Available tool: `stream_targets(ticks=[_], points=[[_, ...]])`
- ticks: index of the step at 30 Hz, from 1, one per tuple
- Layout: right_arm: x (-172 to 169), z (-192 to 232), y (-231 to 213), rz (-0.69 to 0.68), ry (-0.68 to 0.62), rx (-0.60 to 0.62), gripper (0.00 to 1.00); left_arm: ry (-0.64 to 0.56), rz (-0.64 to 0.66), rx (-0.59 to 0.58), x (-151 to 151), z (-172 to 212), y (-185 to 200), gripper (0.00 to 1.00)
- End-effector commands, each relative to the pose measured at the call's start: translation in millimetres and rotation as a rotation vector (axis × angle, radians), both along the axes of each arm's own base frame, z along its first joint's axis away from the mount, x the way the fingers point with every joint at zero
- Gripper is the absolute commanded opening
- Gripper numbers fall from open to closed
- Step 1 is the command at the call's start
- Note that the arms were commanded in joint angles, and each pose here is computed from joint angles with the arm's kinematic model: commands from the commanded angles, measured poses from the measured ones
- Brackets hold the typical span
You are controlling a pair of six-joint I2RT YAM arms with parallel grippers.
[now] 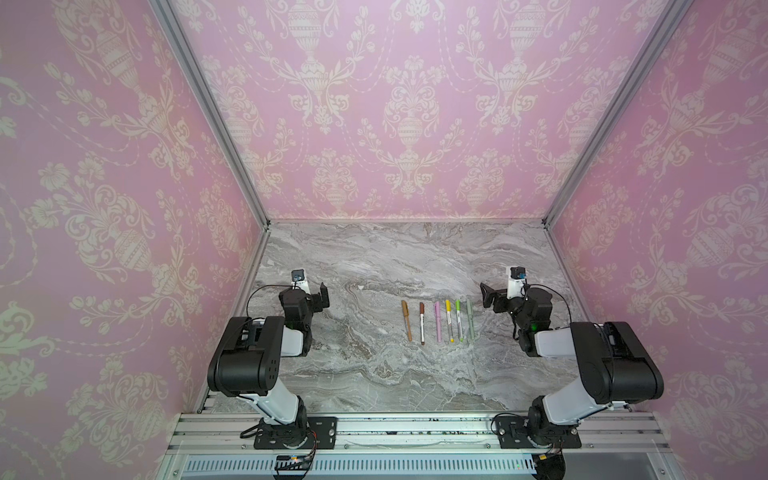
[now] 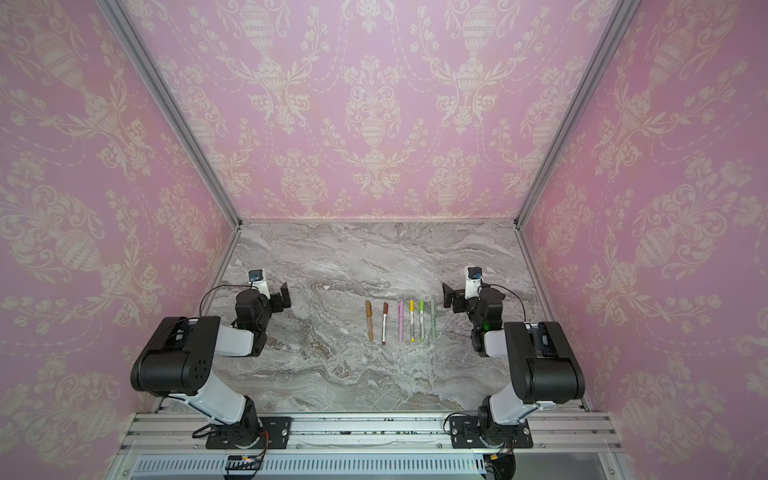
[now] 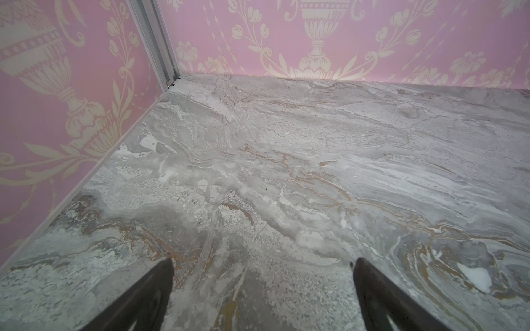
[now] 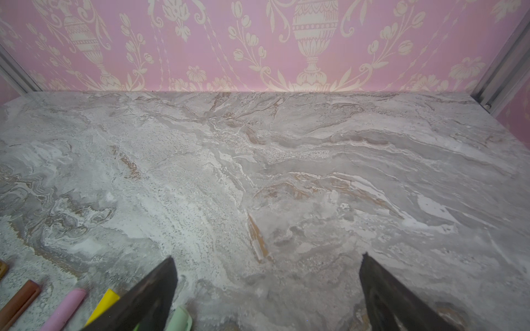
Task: Insert the pens into the pen caps
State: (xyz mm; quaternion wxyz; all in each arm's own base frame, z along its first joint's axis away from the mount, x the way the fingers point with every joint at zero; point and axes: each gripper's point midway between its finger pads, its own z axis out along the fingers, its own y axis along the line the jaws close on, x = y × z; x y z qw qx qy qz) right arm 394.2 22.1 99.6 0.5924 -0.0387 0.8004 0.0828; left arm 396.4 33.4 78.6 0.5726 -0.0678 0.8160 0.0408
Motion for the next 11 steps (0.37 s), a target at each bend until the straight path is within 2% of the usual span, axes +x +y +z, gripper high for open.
stream_targets(ticks=[1, 11], points=[[-2.3, -1.1, 3.5, 0.017, 0.008, 0.001, 1.0, 0.0, -0.027, 0.014, -1.6, -1.9, -3.3, 0.99], [-2.9, -1.7, 3.3, 0.007, 0.009, -0.009, 1.0, -0.001, -0.027, 0.014, -1.3, -1.6, -3.5, 0.99]])
